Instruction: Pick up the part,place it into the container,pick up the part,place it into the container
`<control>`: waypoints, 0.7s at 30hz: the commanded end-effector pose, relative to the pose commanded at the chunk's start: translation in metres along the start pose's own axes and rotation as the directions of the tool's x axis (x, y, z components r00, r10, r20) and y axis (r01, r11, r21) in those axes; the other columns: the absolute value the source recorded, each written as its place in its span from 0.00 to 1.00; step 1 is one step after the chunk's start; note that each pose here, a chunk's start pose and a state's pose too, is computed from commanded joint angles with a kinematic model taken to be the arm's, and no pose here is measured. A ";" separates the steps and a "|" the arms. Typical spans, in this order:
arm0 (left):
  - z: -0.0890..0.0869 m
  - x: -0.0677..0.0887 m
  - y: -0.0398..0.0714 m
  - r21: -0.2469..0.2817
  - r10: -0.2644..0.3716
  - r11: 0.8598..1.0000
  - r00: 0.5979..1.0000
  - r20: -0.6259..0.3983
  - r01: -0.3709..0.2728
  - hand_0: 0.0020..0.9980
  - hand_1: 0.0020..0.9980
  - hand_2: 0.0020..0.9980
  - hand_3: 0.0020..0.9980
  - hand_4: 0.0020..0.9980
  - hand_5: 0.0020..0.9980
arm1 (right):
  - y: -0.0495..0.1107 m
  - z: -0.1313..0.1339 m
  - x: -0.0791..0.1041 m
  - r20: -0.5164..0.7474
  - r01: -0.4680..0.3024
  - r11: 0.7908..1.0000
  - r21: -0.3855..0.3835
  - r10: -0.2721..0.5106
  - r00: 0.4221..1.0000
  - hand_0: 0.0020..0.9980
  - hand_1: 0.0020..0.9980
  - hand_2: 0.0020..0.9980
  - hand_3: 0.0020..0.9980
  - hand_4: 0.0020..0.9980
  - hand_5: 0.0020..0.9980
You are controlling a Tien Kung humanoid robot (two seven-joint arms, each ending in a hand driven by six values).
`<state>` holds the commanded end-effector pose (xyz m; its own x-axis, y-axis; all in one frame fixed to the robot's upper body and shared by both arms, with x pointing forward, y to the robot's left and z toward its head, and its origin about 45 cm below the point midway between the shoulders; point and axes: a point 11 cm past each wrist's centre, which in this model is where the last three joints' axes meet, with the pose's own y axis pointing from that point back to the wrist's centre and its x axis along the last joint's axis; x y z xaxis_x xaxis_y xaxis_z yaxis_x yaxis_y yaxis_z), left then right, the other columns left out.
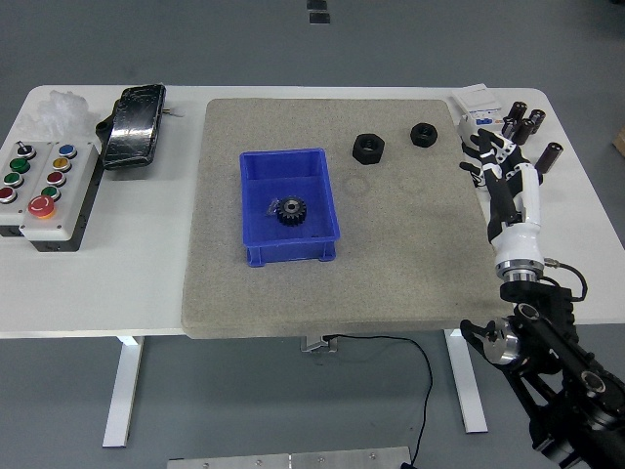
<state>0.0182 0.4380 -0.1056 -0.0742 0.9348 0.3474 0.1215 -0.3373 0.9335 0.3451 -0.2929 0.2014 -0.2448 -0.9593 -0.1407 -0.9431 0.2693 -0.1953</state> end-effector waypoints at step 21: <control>-0.009 0.002 -0.002 0.018 0.001 1.000 1.000 -0.022 -0.001 0.66 0.59 0.62 0.77 0.78 0.40 | 0.001 -0.019 0.039 -0.116 -0.169 0.982 0.084 0.179 0.977 0.62 0.66 0.67 0.64 0.73 0.55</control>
<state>0.0086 0.4392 -0.1058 -0.0956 0.9317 0.3504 0.1397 -0.3359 0.9315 0.3307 -0.3321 0.2143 -0.4336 -0.8991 -0.0601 -0.8656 0.4341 -0.2496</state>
